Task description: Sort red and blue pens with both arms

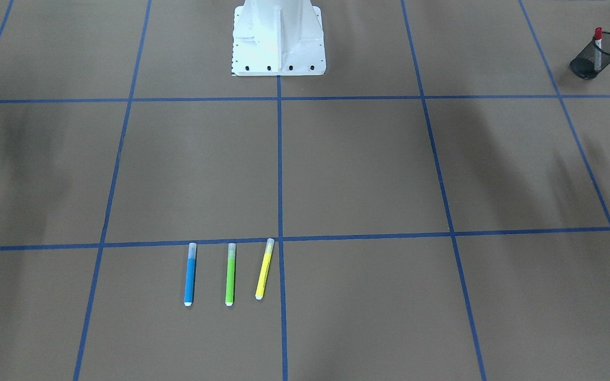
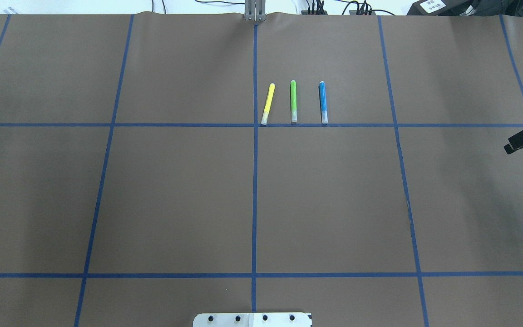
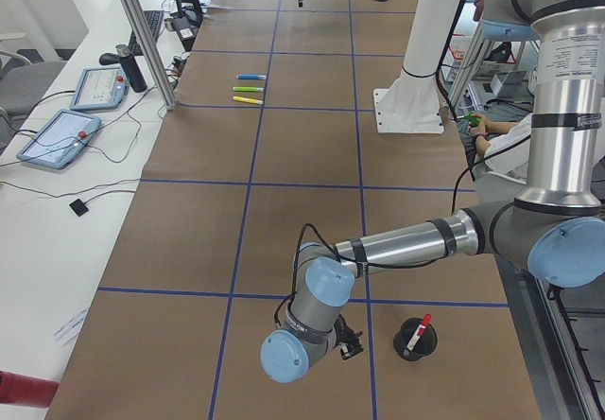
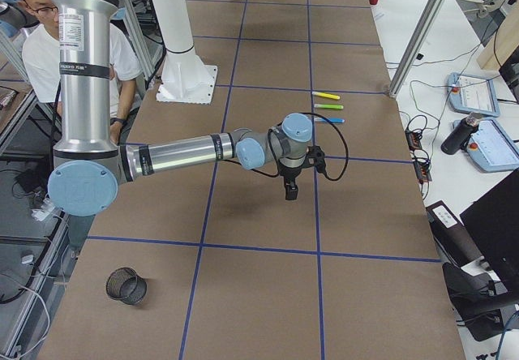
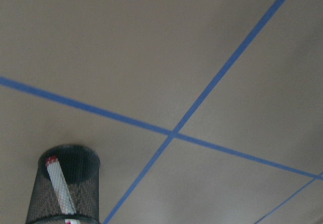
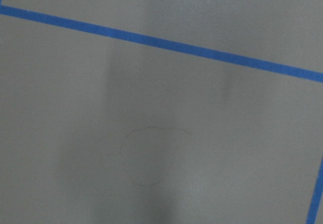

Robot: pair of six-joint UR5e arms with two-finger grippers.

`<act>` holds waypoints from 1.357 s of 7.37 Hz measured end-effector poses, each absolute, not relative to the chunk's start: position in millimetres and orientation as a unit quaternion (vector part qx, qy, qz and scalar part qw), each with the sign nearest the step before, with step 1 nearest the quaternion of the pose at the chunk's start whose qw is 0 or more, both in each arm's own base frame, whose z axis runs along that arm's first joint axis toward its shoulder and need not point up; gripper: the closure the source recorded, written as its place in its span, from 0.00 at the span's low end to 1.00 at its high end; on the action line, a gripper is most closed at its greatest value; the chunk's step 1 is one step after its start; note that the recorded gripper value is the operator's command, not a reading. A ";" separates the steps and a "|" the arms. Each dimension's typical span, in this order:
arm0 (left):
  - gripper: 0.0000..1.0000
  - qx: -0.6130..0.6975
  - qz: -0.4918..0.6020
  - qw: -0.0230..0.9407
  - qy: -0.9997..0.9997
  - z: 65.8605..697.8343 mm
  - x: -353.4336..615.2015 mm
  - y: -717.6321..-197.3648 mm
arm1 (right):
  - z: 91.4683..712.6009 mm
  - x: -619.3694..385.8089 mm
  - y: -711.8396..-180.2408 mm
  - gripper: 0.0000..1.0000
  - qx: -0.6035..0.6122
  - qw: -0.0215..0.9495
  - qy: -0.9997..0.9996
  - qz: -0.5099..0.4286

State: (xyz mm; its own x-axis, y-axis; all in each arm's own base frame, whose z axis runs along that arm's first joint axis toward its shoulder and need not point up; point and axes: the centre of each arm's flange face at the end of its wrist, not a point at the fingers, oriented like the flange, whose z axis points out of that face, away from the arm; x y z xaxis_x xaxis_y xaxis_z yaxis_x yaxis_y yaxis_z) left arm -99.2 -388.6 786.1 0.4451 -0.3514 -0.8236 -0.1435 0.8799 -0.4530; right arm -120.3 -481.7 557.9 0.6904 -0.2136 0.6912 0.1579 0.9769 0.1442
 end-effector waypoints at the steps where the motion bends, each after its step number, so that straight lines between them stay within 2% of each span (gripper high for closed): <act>1: 0.00 -0.168 -0.036 0.839 0.515 779.4 -101.3 -410.4 | 552.7 -123.4 -489.6 0.00 0.039 0.919 -0.381 -0.097; 4: 0.00 0.003 0.046 0.872 0.487 745.4 -107.3 -459.7 | 511.1 -159.5 -530.7 0.00 0.040 0.917 -0.393 -0.056; 7: 0.00 0.039 0.018 0.880 0.473 686.6 -101.1 -520.3 | 447.2 -241.2 -573.4 0.00 0.025 0.912 -0.410 -0.023; 10: 0.00 0.060 0.012 0.878 0.474 648.2 -94.2 -542.9 | 383.1 -329.2 -612.6 0.02 0.022 0.913 -0.407 0.009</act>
State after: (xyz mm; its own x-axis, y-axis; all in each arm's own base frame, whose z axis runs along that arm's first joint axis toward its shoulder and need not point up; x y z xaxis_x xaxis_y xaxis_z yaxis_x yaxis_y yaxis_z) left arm -94.2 -542.9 648.2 0.5496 0.0791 -0.8316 0.0352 0.9924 0.1176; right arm -329.2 -612.6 383.1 0.6679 -0.0021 0.7442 -0.0339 0.9989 0.0332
